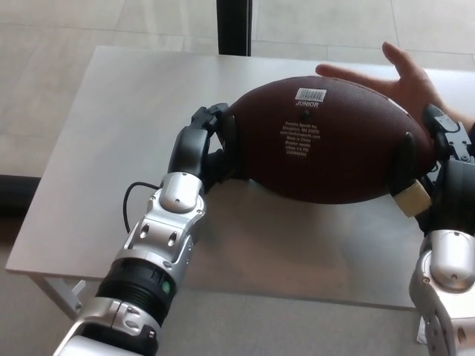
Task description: The robot uses both its hands to grab the left and right ends of a football kept in the middle of the desk infront of it, lifts it up and places it in the palm of a person
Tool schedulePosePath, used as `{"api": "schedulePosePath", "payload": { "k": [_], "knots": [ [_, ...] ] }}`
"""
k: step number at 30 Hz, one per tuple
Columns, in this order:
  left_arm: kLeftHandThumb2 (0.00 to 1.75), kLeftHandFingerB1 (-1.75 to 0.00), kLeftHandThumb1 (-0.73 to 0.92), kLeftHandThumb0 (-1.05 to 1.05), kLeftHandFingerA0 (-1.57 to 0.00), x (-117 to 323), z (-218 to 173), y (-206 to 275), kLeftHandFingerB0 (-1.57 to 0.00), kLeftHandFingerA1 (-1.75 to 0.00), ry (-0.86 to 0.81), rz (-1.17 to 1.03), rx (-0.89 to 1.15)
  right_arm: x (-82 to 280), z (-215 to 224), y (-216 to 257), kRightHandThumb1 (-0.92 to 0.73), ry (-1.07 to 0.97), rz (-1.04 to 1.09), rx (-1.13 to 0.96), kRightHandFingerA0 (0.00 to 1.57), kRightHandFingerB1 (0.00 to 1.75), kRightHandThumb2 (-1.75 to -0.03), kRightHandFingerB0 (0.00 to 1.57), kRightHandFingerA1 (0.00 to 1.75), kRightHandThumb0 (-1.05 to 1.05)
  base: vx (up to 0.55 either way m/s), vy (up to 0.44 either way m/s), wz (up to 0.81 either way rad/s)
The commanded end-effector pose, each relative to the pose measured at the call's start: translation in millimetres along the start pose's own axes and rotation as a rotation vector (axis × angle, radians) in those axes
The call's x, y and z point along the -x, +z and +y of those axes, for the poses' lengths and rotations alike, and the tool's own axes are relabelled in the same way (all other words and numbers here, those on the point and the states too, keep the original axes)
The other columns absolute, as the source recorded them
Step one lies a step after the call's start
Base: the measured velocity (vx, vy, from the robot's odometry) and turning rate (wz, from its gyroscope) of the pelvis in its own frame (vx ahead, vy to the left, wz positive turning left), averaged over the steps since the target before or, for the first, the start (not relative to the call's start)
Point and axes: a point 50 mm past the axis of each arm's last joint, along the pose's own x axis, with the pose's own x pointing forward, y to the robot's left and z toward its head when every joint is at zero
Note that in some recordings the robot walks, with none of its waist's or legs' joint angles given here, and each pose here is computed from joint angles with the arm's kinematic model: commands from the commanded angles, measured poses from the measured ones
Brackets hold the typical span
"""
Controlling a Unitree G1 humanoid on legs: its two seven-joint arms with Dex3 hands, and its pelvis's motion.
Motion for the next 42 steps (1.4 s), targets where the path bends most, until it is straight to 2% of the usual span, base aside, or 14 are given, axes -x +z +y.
{"api": "schedulePosePath", "payload": {
  "k": [1,15,17,19,20,22,23,28,34,35,36,38,39,42],
  "knots": [
    [0.60,-0.46,0.68,-0.31,-0.72,6.2,-64.4,20.9,-0.49,-0.91,-0.261,-0.032,-0.021,3.0,49.1,23.3,-0.83,0.280,0.056,-0.210,0.56,0.34,-0.65,0.36,0.61,-0.75,0.00,0.000,0.00],
    [0.62,-0.43,0.75,-0.46,-0.70,-2.5,-57.6,50.3,-0.45,-0.85,-0.260,-0.052,0.075,-6.2,49.5,48.4,-0.83,0.256,-0.038,-0.204,0.56,0.37,-0.65,0.38,0.60,-0.74,0.00,0.000,0.00],
    [0.61,-0.45,0.76,-0.42,-0.60,-2.6,-57.1,61.6,-0.47,-0.79,-0.261,-0.094,0.034,-9.0,50.0,58.5,-0.67,0.244,-0.052,-0.213,0.55,0.53,-1.04,0.33,0.68,-0.75,0.00,0.000,0.00],
    [0.62,-0.46,0.77,-0.42,-0.65,-4.7,-55.3,64.3,-0.48,-0.83,-0.256,-0.082,0.063,-10.7,50.1,62.7,-0.65,0.247,-0.046,-0.227,0.53,0.53,-1.03,0.31,0.67,-0.76,0.00,0.000,0.00],
    [0.63,-0.45,0.79,-0.46,-0.67,-6.1,-53.6,66.8,-0.49,-0.82,-0.255,-0.074,0.051,-11.5,49.6,64.8,-0.82,0.250,-0.051,-0.217,0.54,0.40,-0.64,0.35,0.60,-0.73,0.00,0.000,0.00],
    [0.62,-0.45,0.79,-0.49,-0.63,-8.2,-49.1,71.7,-0.51,-0.78,-0.240,-0.095,0.040,-13.0,49.3,70.0,-0.65,0.255,-0.070,-0.198,0.52,0.52,-1.04,0.28,0.67,-0.70,0.00,0.000,0.00],
    [0.63,-0.45,0.79,-0.49,-0.63,-9.3,-45.7,75.9,-0.49,-0.78,-0.234,-0.125,0.005,-14.1,49.8,74.4,-0.82,0.257,-0.082,-0.196,0.57,0.38,-0.64,0.36,0.60,-0.70,0.00,0.000,0.00],
    [0.67,-0.46,0.92,-0.65,-0.52,-14.2,-43.0,90.6,-0.44,-0.60,-0.193,-0.086,0.184,-17.1,53.3,87.7,-0.82,0.265,-0.107,-0.194,0.58,0.39,-0.64,0.32,0.57,-0.72,0.00,0.000,0.00],
    [0.65,-0.51,0.82,-0.56,-0.74,-14.6,-36.1,117.7,-0.50,-0.98,-0.238,-0.149,0.033,-24.6,51.2,111.2,-0.64,0.274,-0.171,-0.231,0.50,0.53,-1.02,0.29,0.68,-0.73,0.00,0.000,0.00],
    [0.62,-0.49,0.79,-0.50,-0.69,-14.4,-35.8,122.2,-0.48,-1.04,-0.241,-0.162,0.001,-25.4,50.8,114.7,-0.80,0.268,-0.178,-0.238,0.56,0.39,-0.65,0.40,0.61,-0.71,0.00,0.000,0.00],
    [1.05,-0.62,0.64,-0.49,-0.74,-14.3,-35.0,132.7,-0.40,-0.96,-0.255,-0.162,-0.009,-27.4,50.0,122.3,-0.63,0.260,-0.187,-0.255,0.50,0.52,-1.03,0.33,0.67,-0.68,0.00,0.000,0.00],
    [1.03,-0.58,0.65,-0.51,-0.71,-13.9,-33.9,141.0,-0.33,-1.01,-0.279,-0.163,-0.057,-29.5,49.5,127.4,-0.81,0.260,-0.188,-0.271,0.54,0.38,-0.64,0.38,0.60,-0.68,0.00,0.000,0.00],
    [0.64,-0.47,0.82,-0.46,-0.68,-13.9,-32.3,145.3,-0.42,-1.11,-0.278,-0.169,-0.094,-30.8,49.4,130.4,-0.82,0.259,-0.192,-0.277,0.55,0.37,-0.64,0.38,0.60,-0.67,0.00,0.000,0.00],
    [0.66,-0.50,0.83,-0.56,-0.65,-14.2,-26.0,155.2,-0.44,-1.01,-0.254,-0.183,-0.193,-36.2,49.3,138.7,-0.84,0.271,-0.208,-0.277,0.53,0.36,-0.65,0.33,0.59,-0.69,0.00,0.000,0.00]
  ]
}}
